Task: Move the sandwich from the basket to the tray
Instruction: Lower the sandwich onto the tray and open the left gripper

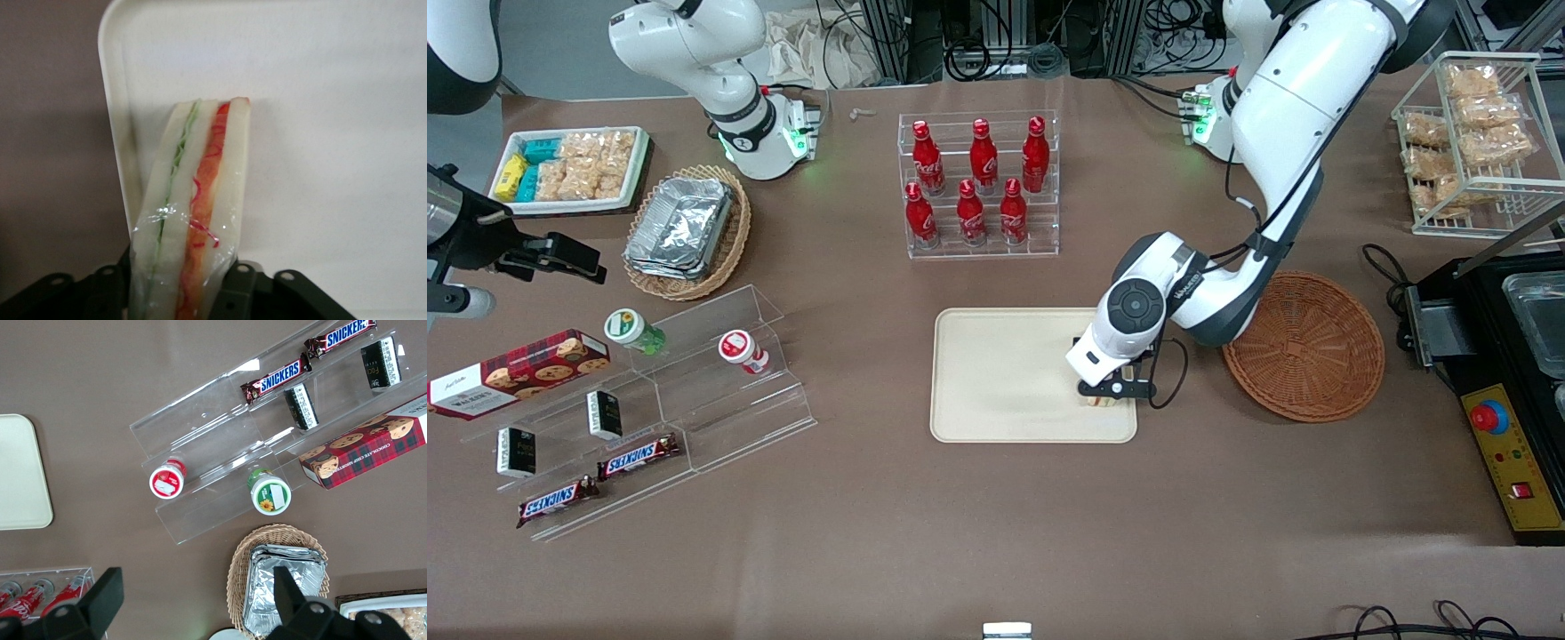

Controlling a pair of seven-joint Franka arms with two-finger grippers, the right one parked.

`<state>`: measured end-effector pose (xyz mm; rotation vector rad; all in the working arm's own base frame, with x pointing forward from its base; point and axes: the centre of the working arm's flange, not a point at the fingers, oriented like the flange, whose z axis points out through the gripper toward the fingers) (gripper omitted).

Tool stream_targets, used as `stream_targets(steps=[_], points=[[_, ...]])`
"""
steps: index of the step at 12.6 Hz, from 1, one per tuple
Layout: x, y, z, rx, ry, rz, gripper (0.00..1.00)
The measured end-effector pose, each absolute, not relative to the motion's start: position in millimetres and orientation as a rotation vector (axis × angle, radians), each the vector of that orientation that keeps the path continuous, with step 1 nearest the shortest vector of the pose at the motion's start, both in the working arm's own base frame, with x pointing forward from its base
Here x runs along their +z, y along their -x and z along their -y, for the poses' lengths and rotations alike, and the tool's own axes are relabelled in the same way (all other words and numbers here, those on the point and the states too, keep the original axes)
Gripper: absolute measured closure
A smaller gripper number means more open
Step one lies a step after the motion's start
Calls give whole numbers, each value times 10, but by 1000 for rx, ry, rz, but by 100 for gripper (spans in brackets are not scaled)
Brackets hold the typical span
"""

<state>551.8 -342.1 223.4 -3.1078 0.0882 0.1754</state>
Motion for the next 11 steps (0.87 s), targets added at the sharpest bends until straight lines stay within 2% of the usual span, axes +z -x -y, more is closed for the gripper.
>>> stream_targets(steps=[4,8,11], points=[[2415,-5612,3433,171,3098,-69,0],[2904,-5646,3401,147,3065,-59,0],[3514,-5647,3367,42,3082,-31,0]])
